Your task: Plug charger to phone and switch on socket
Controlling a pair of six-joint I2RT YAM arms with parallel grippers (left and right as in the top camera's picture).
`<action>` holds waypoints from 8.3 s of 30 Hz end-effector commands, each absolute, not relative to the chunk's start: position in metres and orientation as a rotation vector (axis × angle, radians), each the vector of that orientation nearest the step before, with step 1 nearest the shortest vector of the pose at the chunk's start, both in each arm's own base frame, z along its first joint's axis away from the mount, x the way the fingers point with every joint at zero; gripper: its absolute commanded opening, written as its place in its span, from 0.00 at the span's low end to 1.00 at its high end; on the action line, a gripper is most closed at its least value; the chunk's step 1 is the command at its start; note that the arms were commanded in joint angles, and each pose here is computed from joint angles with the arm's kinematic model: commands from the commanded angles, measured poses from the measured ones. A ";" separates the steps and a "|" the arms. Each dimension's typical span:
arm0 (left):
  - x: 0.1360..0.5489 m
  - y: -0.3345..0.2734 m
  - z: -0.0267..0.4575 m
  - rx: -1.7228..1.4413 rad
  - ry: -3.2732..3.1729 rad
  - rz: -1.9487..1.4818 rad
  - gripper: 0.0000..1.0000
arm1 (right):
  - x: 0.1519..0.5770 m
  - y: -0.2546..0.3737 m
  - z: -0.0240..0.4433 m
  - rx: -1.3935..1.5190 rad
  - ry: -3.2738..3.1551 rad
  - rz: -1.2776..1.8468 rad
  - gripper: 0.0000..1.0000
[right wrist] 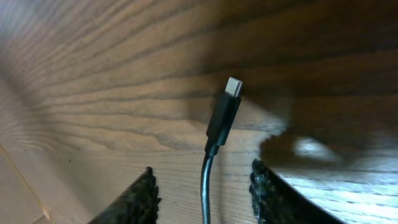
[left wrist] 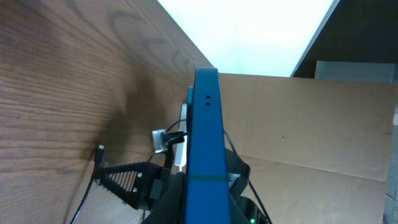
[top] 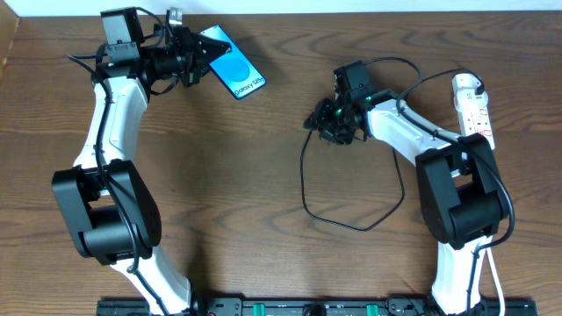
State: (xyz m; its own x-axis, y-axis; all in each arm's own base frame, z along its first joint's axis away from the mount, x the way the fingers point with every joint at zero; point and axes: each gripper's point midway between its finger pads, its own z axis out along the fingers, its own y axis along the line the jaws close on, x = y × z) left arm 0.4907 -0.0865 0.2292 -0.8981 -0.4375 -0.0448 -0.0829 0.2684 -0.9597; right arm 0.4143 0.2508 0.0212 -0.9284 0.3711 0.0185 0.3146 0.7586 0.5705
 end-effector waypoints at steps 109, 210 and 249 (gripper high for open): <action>0.471 -0.138 0.300 -0.130 2.121 -1.982 0.07 | 0.380 0.313 0.247 -0.714 1.994 1.864 0.01; 0.396 -0.071 -0.022 -0.293 3.152 -0.727 0.48 | 0.407 0.217 0.114 -0.209 2.673 0.771 0.50; 0.389 0.003 0.249 -0.271 2.552 -0.091 0.94 | 0.429 -0.154 0.103 0.821 2.460 0.467 0.01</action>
State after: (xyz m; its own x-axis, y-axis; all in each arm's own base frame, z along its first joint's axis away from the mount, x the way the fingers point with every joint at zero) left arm 0.3923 -0.0004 0.2439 -0.8276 -0.2074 -0.5217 -0.1652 0.9781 -0.1268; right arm 0.4229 -0.1460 0.1131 -0.6951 0.6288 -0.3485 0.4596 0.7614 0.4571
